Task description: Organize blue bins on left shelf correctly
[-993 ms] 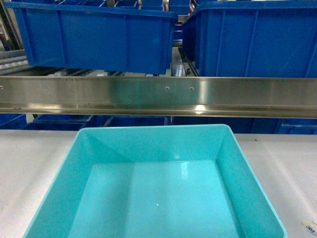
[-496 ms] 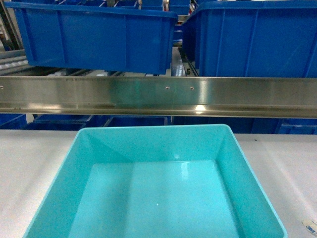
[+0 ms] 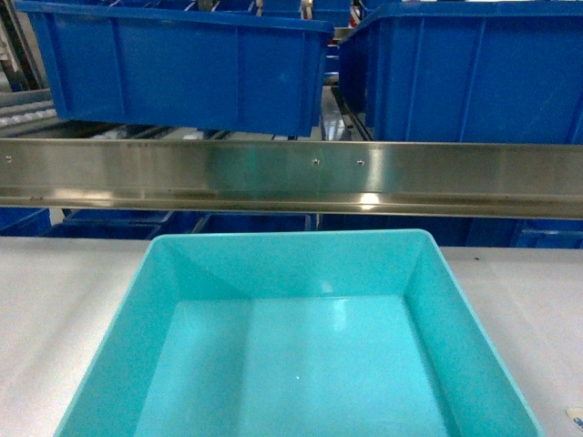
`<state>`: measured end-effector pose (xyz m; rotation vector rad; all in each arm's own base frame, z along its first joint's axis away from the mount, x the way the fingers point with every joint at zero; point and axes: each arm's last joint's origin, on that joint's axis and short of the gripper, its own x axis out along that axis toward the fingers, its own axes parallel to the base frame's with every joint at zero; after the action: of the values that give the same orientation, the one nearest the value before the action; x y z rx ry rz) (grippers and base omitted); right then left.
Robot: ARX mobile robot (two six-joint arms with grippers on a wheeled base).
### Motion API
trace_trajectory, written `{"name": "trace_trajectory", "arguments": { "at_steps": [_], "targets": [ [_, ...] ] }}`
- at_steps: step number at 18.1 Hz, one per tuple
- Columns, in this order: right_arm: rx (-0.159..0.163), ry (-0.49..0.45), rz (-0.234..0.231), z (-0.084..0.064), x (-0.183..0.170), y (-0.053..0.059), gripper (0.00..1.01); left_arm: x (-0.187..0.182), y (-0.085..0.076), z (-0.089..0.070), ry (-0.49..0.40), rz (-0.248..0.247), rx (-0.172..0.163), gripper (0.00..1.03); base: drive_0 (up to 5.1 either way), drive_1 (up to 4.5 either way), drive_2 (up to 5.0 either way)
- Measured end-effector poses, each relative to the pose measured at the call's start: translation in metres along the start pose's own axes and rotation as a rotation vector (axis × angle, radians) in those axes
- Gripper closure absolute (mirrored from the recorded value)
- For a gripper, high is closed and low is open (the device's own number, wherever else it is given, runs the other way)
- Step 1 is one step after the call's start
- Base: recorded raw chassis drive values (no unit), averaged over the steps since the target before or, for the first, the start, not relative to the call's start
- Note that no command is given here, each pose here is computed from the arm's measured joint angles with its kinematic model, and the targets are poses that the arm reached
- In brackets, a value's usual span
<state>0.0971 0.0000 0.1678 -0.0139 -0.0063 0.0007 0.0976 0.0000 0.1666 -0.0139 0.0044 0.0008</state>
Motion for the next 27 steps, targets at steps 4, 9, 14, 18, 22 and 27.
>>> {"name": "trace_trajectory", "arguments": {
  "at_steps": [4,9,14,18,22,27],
  "targets": [
    [0.000,0.002,-0.002,0.000,0.000,0.000,0.03,0.000,0.000,0.000,-0.005,-0.003,0.000,0.05,-3.5,2.96,0.5],
    [0.000,0.001,0.001,0.000,0.000,0.000,0.03,0.000,0.000,0.000,-0.002,0.001,0.000,0.05,-1.8,1.58,0.3],
    [0.000,0.001,0.001,0.000,0.000,0.000,0.03,0.000,0.000,0.000,-0.002,0.000,0.000,0.05,0.0,0.00,0.0],
    [0.006,-0.037,0.030,0.005,0.004,0.001,0.03,0.001,-0.001,0.002,-0.020,0.003,-0.006,0.05,0.0,0.00,0.0],
    [0.138,0.150,0.221,0.004,0.041,0.014,0.03,0.029,-0.016,-0.001,0.125,-0.038,-0.074,0.05,0.0,0.00,0.0],
    [0.218,0.348,0.255,-0.008,0.084,0.021,0.03,0.055,-0.044,-0.006,0.405,-0.086,-0.087,0.05,0.0,0.00,0.0]
  ]
}}
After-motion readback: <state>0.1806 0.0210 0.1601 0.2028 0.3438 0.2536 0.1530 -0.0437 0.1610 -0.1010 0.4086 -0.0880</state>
